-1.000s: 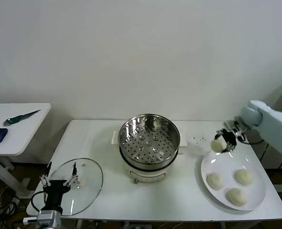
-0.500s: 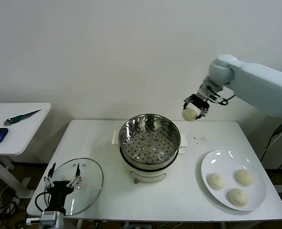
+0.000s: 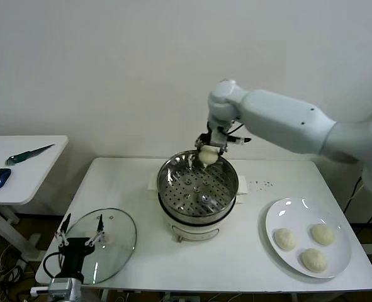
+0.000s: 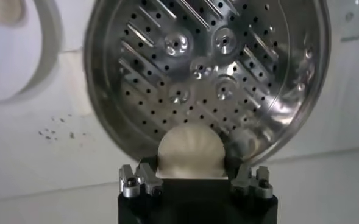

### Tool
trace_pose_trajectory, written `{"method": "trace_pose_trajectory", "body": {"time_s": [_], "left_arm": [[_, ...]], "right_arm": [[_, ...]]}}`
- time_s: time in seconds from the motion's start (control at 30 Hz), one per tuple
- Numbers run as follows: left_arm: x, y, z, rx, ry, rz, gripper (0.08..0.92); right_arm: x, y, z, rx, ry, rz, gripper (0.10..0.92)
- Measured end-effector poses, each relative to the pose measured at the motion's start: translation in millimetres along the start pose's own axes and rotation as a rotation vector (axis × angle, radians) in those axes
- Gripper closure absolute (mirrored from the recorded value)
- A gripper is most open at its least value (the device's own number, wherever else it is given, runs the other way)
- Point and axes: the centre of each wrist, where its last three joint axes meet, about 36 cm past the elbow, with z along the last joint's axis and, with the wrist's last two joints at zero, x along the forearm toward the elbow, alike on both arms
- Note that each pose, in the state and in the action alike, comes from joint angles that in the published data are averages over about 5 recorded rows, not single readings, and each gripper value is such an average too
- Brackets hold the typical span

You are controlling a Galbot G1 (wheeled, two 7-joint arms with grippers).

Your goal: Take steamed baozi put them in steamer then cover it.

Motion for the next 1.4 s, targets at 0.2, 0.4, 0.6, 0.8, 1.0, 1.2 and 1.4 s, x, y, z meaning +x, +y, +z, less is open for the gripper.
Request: {"method": "trace_pose_trajectory", "body": {"time_s": [0.2, 0.4, 0.6, 0.8, 1.0, 1.2, 1.4], "left_arm": [[0, 1, 1, 0.002, 0.007, -0.004, 0.177], [1, 1, 5, 0.002, 0.016, -0.007, 0.177], [2, 1, 7, 0.003, 0.022, -0.008, 0.177], [3, 1, 8, 0.004, 0.025, -0.009, 0.177], [5, 2, 8, 0.001, 0.026, -0.012, 0.177], [8, 4, 8, -0.003, 0.025, -0.011, 0.177], [10, 3, 8, 0.001, 0.02, -0.006, 0.177]], "right_arm": [[-30, -13, -12, 0.05, -0.007, -0.024, 0.313], [-52, -21, -20, 0.068, -0.016, -0.036, 0.308], [-59, -22, -23, 0.069, -0.019, -0.041, 0.228], [-51, -22, -21, 0.068, -0.01, -0.031, 0.2], [-20, -2, -9, 0.01, 0.002, 0.003, 0.199], [24, 56, 5, -0.194, 0.009, 0.084, 0.2], [55, 145, 6, -0.587, -0.031, 0.13, 0.2]]}}
